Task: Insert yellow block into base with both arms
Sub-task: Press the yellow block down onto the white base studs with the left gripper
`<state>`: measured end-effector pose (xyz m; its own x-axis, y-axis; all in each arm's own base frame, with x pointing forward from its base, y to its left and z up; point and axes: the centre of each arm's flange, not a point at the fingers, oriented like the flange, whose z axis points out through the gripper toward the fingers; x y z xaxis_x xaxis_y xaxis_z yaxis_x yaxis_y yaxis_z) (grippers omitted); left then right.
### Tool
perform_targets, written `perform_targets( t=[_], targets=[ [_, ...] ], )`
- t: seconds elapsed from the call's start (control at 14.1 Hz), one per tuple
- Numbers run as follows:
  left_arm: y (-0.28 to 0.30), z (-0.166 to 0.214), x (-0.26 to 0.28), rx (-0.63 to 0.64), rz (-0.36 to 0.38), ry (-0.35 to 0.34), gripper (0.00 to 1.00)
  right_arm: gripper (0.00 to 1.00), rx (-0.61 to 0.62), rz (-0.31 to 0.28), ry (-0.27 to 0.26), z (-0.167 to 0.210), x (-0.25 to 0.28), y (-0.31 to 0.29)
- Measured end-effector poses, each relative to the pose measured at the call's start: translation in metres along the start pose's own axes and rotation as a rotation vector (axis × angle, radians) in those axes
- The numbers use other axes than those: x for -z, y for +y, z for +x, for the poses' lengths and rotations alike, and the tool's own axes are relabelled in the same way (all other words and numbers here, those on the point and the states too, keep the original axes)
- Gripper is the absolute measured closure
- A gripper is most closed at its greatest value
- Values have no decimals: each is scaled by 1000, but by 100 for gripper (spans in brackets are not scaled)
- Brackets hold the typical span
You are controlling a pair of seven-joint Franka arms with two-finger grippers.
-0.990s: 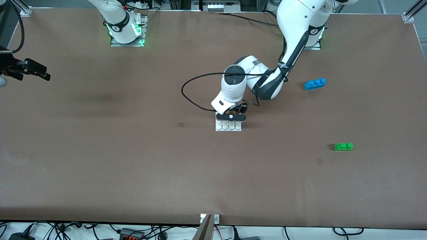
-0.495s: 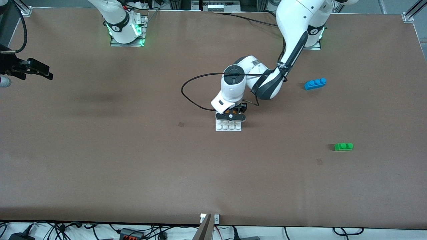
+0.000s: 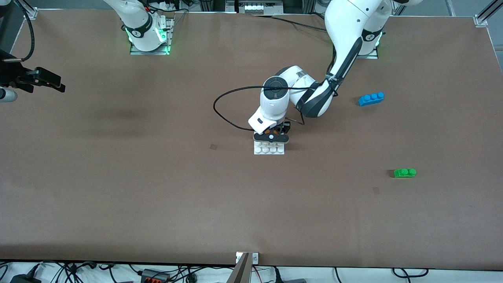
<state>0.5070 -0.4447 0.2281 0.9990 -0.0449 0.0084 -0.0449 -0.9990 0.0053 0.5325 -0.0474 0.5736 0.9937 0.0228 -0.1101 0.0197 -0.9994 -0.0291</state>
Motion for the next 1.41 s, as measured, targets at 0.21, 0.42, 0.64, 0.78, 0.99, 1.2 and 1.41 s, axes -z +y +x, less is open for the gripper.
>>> perform_targets(
  t=[0.21, 0.42, 0.64, 0.78, 0.99, 1.2, 1.41],
  targets=[
    [0, 1, -1, 1, -4, 4, 33, 0, 21, 1, -1, 1, 0, -11],
    [0, 1, -1, 1, -5, 6, 33, 0, 47, -2, -2, 2, 0, -26],
    [-1, 1, -1, 2, -6, 7, 33, 0, 49, -2, -2, 2, 0, -27],
    [-1, 1, -1, 2, -7, 7, 33, 0, 49, -2, -3, 2, 0, -27],
    [-1, 2, -2, 4, -7, 7, 33, 0, 49, -2, -3, 2, 0, -27],
    [-1, 2, -2, 4, -7, 7, 33, 0, 49, -2, -3, 2, 0, -27],
    [1, 0, -2, 1, -11, 4, 33, 0, 50, -2, -3, 2, 0, -28]
  ],
)
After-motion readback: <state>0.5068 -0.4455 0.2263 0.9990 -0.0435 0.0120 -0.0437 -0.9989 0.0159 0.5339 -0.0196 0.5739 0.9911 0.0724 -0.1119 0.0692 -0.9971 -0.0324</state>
